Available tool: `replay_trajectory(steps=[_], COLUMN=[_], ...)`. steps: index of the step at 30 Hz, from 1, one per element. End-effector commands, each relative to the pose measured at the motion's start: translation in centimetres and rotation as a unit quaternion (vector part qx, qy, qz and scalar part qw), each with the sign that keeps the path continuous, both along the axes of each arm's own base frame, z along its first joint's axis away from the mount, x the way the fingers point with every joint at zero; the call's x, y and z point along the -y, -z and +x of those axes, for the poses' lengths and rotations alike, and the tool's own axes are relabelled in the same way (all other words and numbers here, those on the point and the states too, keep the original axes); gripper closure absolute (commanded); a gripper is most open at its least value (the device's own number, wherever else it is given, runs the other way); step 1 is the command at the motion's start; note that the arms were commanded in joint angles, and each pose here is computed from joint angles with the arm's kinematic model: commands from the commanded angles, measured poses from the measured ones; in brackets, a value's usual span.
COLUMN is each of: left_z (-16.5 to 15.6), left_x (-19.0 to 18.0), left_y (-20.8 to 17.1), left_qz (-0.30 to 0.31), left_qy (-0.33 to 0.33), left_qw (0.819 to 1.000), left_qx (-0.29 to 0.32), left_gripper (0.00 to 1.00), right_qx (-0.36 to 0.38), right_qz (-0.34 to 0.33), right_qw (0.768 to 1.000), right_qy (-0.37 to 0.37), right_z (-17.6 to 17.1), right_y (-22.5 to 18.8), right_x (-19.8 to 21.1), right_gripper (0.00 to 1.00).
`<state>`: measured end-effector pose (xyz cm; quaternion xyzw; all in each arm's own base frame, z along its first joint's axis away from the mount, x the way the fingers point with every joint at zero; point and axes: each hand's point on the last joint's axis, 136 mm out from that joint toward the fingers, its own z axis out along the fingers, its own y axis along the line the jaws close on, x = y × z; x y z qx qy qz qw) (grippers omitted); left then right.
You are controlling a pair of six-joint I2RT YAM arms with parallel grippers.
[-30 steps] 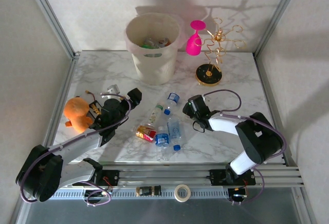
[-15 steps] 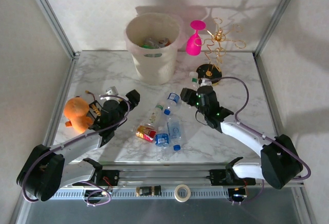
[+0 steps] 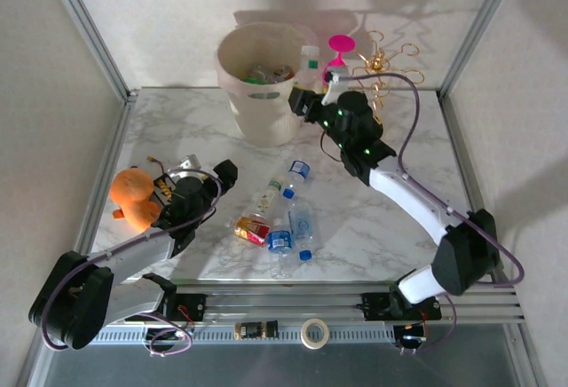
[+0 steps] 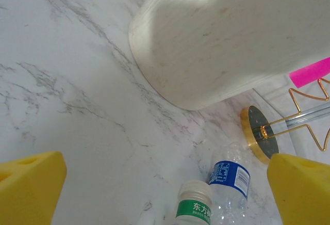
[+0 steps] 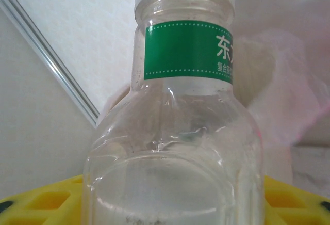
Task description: Put the plastic bottles in the bin
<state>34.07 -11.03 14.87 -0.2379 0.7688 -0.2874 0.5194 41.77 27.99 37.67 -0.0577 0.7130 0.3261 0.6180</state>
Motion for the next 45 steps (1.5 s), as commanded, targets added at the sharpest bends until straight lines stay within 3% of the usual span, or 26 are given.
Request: replay_trajectory(steps=[1,11,25,28,34,45], left_z=[-0.4,-1.2,-2.0,-2.1,-2.0,-1.4], left_x=[-0.5,-1.4,-0.9,-0.8,-0.4,1.5], left_y=[0.0,0.2,0.9,1.0,1.0,0.4], left_qz=[0.008,0.021,0.020,0.022,0.019,0.009], left_qy=[0.000,-0.005,0.020,0.023,0.032,0.074], left_qw=[1.000,1.000,1.000,0.999,0.999,0.997], left_qx=[0.003,0.001,-0.005,-0.007,-0.009,-0.013], left_gripper=[0.00,0.00,0.00,0.00,0.00,0.00], right_qx=[0.048,0.091,0.082,0.085,0.105,0.121], right_qz=[-0.013,-0.036,-0.068,-0.071,-0.071,-0.069], right_qw=[0.999,0.995,0.994,0.994,0.992,0.990], right_qy=[-0.011,0.002,0.021,0.023,0.025,-0.021], right_z=[1.9,8.8,14.8,15.1,14.5,8.8], right_y=[-2.5,-5.3,-1.8,-1.7,-3.6,-8.6], right_x=[-1.9,-6.2,-9.1,-9.2,-8.9,-7.3], right_gripper=[0.56,0.56,0.48,0.41,0.15,0.01])
